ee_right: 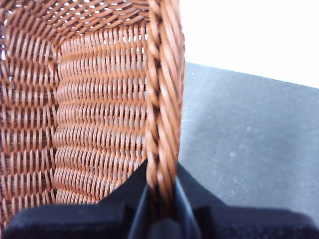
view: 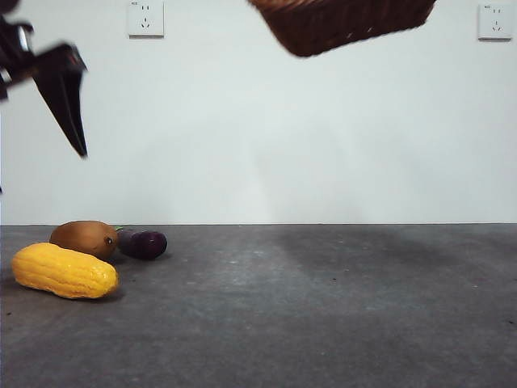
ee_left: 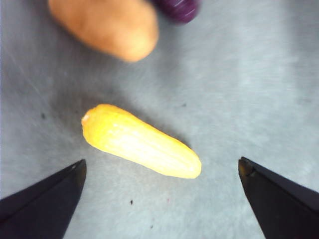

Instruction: Help me put the vegetables on the table into the basket

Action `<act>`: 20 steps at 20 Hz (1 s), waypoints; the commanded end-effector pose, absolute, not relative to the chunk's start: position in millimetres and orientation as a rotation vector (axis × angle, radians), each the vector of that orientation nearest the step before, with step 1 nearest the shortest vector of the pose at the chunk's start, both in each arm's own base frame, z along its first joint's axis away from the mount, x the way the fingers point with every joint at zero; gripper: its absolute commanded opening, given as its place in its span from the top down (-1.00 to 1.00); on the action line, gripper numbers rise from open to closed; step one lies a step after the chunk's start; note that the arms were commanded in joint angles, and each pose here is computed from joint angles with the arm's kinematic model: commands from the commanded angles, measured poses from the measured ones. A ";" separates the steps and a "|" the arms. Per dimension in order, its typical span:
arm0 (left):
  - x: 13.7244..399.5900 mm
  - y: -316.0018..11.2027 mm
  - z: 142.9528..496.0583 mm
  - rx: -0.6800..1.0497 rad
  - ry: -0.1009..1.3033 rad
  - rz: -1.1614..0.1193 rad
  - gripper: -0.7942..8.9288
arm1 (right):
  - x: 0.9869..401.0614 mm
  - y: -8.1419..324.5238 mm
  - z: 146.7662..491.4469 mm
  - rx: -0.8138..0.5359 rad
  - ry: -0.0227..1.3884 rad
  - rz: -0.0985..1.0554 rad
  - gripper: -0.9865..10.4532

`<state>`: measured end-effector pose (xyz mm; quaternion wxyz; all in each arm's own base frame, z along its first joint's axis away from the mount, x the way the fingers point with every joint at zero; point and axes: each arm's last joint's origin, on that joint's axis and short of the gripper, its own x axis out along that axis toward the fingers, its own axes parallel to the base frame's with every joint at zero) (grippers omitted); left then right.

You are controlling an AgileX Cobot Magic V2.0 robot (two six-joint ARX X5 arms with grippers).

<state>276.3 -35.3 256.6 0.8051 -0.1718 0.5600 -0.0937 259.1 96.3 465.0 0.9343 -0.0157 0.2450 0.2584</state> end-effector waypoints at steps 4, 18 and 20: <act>293.2 -51.1 225.1 -0.444 1.305 -0.073 -0.45 | 249.8 93.7 464.9 -0.066 0.532 0.541 0.85; 310.2 -58.1 185.2 -0.484 1.384 0.136 -0.45 | 245.4 93.8 459.3 -0.104 0.590 0.610 0.85; 313.0 -58.6 180.4 -0.488 1.385 0.144 -0.45 | 245.4 93.9 459.4 -0.103 0.589 0.613 0.85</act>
